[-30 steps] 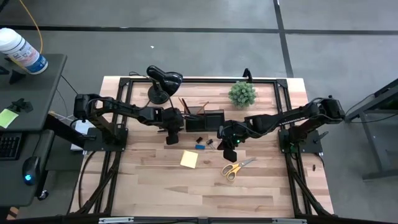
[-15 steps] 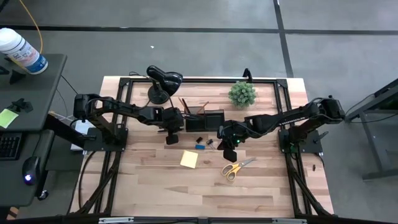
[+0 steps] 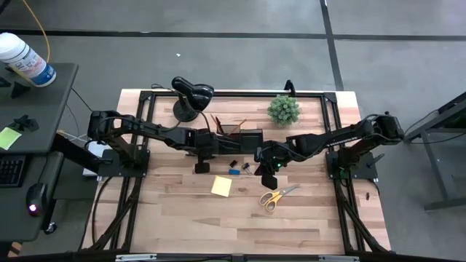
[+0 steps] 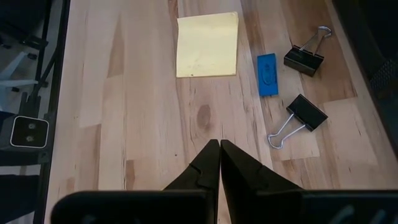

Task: Pick and place office supplies into organizer
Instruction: Put the black pen into the black desk organizer

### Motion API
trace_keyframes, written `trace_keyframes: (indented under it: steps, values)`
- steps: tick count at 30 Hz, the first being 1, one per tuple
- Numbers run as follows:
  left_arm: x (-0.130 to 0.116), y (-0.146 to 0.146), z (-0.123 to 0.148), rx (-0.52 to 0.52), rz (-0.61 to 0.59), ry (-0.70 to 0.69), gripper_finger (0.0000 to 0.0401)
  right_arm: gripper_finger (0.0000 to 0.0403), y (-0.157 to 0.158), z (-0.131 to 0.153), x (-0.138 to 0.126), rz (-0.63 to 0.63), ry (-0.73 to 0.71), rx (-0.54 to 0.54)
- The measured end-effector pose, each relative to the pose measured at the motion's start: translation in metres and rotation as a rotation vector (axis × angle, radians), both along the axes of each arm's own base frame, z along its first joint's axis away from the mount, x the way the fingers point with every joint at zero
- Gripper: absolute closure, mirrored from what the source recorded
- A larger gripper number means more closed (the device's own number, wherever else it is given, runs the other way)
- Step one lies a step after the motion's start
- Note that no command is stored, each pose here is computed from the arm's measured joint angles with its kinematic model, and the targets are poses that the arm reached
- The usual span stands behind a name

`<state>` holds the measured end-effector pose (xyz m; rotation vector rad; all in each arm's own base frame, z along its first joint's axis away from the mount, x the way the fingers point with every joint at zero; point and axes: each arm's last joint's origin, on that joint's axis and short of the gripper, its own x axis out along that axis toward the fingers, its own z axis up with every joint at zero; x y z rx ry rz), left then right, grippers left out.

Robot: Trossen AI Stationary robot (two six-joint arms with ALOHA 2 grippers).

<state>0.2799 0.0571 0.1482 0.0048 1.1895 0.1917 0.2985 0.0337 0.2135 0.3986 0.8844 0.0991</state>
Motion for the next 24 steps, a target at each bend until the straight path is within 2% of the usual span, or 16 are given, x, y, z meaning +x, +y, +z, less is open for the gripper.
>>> trace_keyframes:
  steps: [10, 17, 20, 24]
  values:
    - [-0.003, -0.004, 0.000, -0.016, -0.037, 0.051, 0.0401, 0.0392, 0.000, 0.000, 0.000, 0.000, 0.000, -0.001]
    - [-0.002, -0.005, 0.001, -0.020, -0.079, 0.037, 0.0398, 0.0392, 0.000, 0.000, 0.000, 0.000, 0.000, -0.001]
    - [0.001, -0.005, 0.005, -0.026, -0.121, 0.038, 0.0376, 0.0392, 0.000, 0.000, 0.000, 0.000, 0.000, -0.001]
    - [0.005, -0.004, 0.012, -0.007, -0.141, 0.030, 0.0325, 0.0392, 0.000, 0.000, 0.000, 0.003, 0.000, 0.002]
